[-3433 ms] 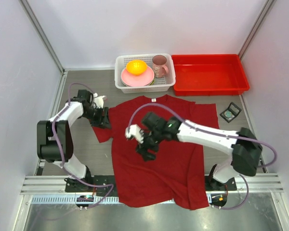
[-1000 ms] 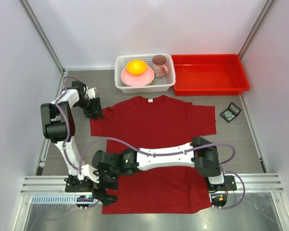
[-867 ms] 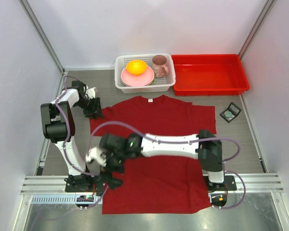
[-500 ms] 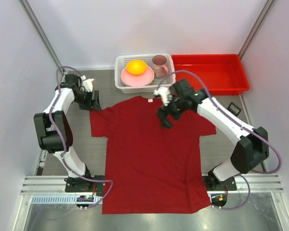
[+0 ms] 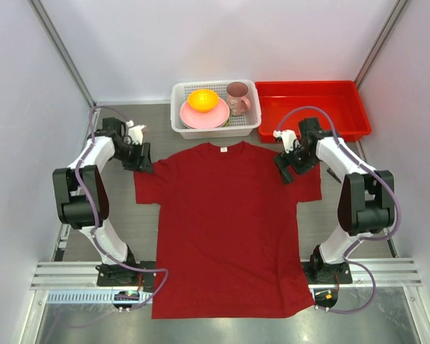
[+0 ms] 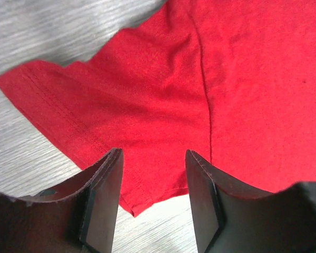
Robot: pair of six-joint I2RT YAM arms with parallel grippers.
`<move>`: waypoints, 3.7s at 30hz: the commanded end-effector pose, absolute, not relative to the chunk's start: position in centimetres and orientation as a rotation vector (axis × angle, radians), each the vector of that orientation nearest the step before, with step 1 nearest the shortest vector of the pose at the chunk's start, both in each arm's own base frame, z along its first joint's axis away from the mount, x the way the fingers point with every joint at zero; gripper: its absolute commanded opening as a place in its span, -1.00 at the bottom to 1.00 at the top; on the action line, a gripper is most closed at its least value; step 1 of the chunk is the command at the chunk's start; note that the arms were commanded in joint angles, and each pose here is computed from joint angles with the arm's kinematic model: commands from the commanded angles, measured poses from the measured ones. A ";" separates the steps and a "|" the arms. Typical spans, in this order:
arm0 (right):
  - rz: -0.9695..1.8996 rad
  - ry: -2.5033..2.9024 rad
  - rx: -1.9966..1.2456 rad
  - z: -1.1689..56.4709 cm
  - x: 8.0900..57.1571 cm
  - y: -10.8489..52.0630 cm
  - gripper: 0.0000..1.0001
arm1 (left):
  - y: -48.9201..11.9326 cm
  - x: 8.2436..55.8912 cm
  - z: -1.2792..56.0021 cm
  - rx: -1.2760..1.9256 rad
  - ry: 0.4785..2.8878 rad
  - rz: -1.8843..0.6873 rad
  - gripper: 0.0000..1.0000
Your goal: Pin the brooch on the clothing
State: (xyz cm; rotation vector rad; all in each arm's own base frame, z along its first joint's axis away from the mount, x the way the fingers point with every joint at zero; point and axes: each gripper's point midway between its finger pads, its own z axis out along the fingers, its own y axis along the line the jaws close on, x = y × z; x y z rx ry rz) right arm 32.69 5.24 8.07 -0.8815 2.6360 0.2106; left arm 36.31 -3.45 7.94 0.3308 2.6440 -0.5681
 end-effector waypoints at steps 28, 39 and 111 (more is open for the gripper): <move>-0.409 2.359 -0.100 21.2 34.5 -9.3 0.60 | -3.4 35.5 23.8 0.361 2.199 -0.308 0.99; -0.476 2.201 0.557 17.7 34.2 -12.2 0.24 | -7.9 36.6 31.8 0.307 1.941 -0.597 0.99; 0.472 1.669 1.136 5.5 34.8 -17.2 -0.28 | -15.1 34.6 26.7 0.630 1.968 -0.716 0.98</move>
